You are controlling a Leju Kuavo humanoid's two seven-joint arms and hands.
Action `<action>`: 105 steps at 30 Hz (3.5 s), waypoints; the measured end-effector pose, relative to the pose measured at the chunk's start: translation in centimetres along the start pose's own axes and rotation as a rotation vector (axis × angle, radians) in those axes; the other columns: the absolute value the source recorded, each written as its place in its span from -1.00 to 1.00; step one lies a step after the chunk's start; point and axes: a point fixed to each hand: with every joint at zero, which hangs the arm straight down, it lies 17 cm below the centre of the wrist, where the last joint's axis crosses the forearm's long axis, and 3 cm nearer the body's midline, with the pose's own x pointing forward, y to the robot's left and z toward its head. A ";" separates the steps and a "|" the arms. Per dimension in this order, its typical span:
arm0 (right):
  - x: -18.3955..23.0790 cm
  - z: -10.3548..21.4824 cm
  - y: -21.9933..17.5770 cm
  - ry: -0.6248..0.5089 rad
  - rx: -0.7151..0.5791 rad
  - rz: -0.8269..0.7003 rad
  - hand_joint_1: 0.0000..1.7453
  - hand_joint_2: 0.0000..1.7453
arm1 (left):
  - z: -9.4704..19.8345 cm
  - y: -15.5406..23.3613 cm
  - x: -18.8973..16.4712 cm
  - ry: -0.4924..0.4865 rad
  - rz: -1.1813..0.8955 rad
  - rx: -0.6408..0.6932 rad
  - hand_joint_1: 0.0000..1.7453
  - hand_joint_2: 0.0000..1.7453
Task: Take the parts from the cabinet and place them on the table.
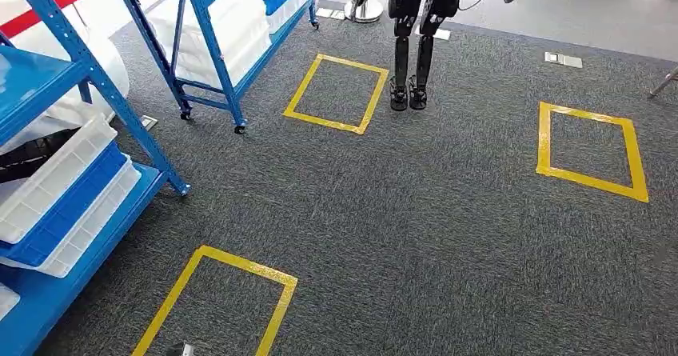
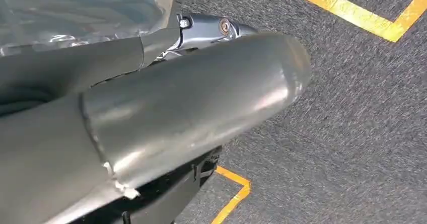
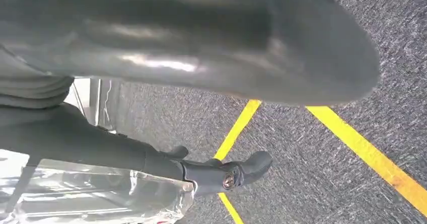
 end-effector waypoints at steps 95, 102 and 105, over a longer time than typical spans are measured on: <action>-0.1 0.4 1.3 -0.003 0.016 -0.013 -1.00 -1.00 | -0.9 -0.1 -1.0 0.028 -0.051 -0.012 -1.00 -1.00; 0.5 0.4 1.1 -0.024 0.011 -0.005 -1.00 -1.00 | -0.9 0.0 -0.7 0.021 -0.039 -0.003 -1.00 -1.00; 0.5 0.4 0.9 -0.031 0.000 -0.012 -1.00 -1.00 | -0.9 0.1 -0.9 0.023 -0.028 0.004 -1.00 -1.00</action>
